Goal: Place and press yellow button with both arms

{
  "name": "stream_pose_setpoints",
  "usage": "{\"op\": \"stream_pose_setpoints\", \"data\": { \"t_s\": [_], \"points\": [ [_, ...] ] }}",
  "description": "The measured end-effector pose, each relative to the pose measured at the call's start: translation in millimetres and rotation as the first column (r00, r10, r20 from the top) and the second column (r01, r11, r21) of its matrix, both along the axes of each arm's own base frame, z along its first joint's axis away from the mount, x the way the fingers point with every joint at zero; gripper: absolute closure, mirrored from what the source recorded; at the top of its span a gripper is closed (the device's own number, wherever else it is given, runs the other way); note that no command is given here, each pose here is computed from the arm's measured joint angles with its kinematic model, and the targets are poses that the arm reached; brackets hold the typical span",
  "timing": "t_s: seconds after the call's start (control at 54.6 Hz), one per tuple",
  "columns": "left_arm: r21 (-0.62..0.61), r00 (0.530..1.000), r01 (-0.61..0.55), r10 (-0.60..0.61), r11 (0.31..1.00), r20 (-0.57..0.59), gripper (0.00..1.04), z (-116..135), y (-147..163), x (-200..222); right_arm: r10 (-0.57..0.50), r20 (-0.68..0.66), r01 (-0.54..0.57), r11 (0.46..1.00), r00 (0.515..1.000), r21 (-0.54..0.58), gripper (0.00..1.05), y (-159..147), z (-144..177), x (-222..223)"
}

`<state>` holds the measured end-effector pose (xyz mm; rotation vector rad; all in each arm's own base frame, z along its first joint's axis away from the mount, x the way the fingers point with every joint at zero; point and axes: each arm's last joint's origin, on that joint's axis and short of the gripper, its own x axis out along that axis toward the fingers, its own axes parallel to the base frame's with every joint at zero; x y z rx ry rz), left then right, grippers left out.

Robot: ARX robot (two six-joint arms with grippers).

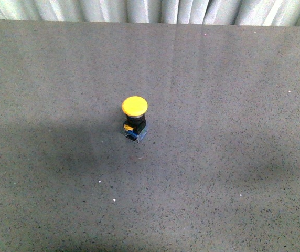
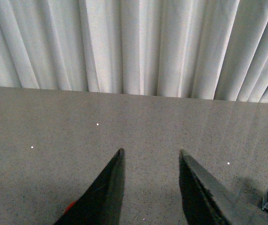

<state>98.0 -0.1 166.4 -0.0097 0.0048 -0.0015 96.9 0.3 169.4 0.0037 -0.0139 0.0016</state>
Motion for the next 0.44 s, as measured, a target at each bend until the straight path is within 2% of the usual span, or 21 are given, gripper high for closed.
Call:
{"op": "stream_pose_setpoints", "data": {
  "t_s": [0.165,0.201,0.238,0.275,0.439],
  "points": [
    [0.0,1.0,0.0,0.0,1.0,0.0,0.24,0.0,0.0,0.0,0.0,0.0,0.0,1.0,1.0,0.0,0.27,0.0,0.0,0.0],
    [0.0,1.0,0.0,0.0,1.0,0.0,0.18,0.0,0.0,0.0,0.0,0.0,0.0,1.0,1.0,0.0,0.23,0.0,0.0,0.0],
    [0.0,1.0,0.0,0.0,1.0,0.0,0.1,0.0,0.0,0.0,0.0,0.0,0.0,1.0,1.0,0.0,0.13,0.0,0.0,0.0],
    [0.002,1.0,0.0,0.0,1.0,0.0,0.08,0.0,0.0,0.0,0.0,0.0,0.0,1.0,1.0,0.0,0.08,0.0,0.0,0.0],
    [0.002,1.0,0.0,0.0,1.0,0.0,0.09,0.0,0.0,0.0,0.0,0.0,0.0,1.0,1.0,0.0,0.09,0.0,0.0,0.0]
  ]
}}
